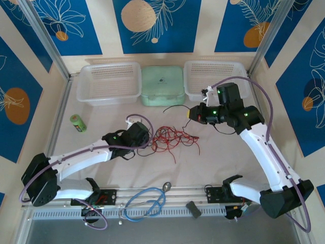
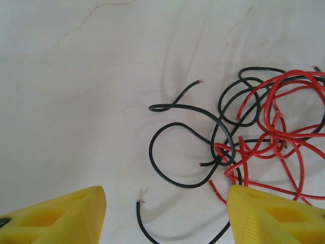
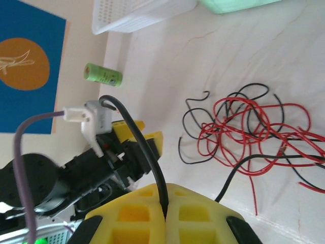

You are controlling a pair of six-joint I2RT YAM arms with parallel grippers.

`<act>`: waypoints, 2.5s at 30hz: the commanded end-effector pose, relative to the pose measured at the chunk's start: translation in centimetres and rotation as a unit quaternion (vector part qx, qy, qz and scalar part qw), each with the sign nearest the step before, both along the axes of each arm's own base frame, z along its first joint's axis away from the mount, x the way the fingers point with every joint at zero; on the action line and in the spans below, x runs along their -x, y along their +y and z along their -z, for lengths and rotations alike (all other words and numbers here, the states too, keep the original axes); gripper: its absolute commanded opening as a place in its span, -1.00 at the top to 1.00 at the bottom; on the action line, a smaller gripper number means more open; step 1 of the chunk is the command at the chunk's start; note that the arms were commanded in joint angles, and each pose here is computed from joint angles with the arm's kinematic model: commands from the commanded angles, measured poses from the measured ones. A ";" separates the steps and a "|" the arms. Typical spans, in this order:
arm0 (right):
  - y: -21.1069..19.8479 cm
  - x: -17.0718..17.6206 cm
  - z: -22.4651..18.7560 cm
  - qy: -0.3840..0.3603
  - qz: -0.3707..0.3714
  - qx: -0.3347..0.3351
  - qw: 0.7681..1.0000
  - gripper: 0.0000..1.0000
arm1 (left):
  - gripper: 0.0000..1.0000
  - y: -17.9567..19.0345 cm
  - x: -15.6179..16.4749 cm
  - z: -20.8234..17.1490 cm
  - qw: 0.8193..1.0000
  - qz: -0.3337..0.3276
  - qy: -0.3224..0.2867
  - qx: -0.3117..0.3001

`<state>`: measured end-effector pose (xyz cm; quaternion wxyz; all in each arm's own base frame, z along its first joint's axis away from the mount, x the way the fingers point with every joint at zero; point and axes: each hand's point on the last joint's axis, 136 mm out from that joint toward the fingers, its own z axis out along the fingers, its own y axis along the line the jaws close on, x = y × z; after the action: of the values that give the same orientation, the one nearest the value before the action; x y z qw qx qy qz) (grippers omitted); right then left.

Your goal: Untangle the cables

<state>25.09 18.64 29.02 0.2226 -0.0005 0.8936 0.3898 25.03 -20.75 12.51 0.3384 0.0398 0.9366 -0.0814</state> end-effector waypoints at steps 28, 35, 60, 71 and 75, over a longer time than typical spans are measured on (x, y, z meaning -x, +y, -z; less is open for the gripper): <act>-1.4 1.1 -9.4 -0.037 0.039 -0.110 0.992 1.00 | -0.51 -23.3 -1.0 -7.9 0.919 0.349 -0.156 0.099; -1.6 1.5 -13.1 -0.073 0.034 -0.128 0.988 1.00 | -0.07 -23.0 -2.8 -4.8 0.937 0.301 -0.158 0.076; -7.0 -1.0 -22.1 -0.172 0.125 -0.144 0.966 1.00 | 0.09 -11.7 -4.2 8.2 0.979 0.172 -0.077 -0.073; -7.6 -2.2 -18.3 -0.160 0.114 -0.115 0.974 1.00 | -0.56 -15.6 -3.7 -0.6 0.959 0.268 -0.086 0.029; -7.4 -2.5 -15.7 -0.156 0.101 -0.101 0.977 1.00 | -0.59 -17.2 -2.5 -4.7 0.945 0.309 -0.083 0.065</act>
<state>27.93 10.95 45.40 0.3873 0.0845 0.7993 0.4516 29.32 -36.54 13.40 0.3870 0.2749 0.8596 -0.1888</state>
